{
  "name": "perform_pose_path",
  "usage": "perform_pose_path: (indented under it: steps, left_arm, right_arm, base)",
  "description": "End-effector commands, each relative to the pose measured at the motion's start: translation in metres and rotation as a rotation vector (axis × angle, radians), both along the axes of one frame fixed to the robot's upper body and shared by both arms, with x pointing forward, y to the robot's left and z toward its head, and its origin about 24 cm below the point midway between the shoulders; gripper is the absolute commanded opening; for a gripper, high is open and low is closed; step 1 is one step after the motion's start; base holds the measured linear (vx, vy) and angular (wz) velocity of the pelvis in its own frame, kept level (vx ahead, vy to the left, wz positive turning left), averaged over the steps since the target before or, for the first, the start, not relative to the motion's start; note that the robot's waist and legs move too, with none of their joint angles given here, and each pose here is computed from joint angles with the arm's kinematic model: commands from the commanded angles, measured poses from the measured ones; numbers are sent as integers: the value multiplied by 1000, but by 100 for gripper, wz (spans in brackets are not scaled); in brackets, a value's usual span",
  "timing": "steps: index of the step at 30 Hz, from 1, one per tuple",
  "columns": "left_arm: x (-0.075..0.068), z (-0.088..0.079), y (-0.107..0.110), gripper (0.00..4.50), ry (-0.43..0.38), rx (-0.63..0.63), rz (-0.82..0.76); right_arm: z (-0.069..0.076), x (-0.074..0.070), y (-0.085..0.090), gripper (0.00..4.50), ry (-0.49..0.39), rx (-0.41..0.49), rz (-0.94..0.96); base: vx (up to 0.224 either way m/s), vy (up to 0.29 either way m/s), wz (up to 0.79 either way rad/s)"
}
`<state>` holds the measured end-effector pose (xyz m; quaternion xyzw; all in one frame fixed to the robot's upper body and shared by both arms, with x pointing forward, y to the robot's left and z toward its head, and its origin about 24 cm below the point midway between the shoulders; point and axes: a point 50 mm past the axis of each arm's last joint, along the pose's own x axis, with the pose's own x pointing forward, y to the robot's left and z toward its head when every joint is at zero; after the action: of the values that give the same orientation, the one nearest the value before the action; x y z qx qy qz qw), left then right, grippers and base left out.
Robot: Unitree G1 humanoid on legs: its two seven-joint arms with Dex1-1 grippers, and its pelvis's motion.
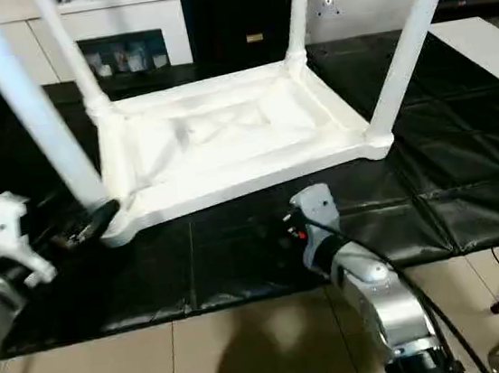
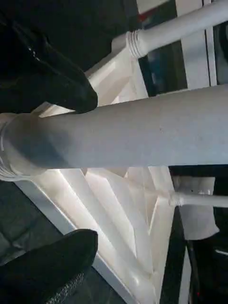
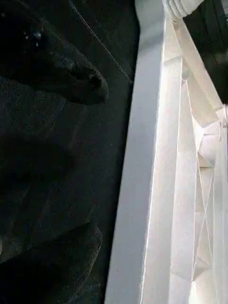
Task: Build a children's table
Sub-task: Rotate table base
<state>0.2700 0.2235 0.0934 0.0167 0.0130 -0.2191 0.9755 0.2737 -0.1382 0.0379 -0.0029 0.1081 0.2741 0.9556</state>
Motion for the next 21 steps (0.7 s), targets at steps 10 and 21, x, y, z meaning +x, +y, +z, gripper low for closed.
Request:
perform_pose_path:
  steps: [10, 21]
  left_arm:
    - [44, -14, -20, 444, 61, -97, -42]
    - [79, 0, -44, 444, 13, -55, -187]
  right_arm:
    - [21, 14, 3, 450, -34, 3, 190]
    - [25, 21, -5, 450, -26, -57, 236]
  base:
    - [-40, -17, 6]
    - [6, -20, 4]
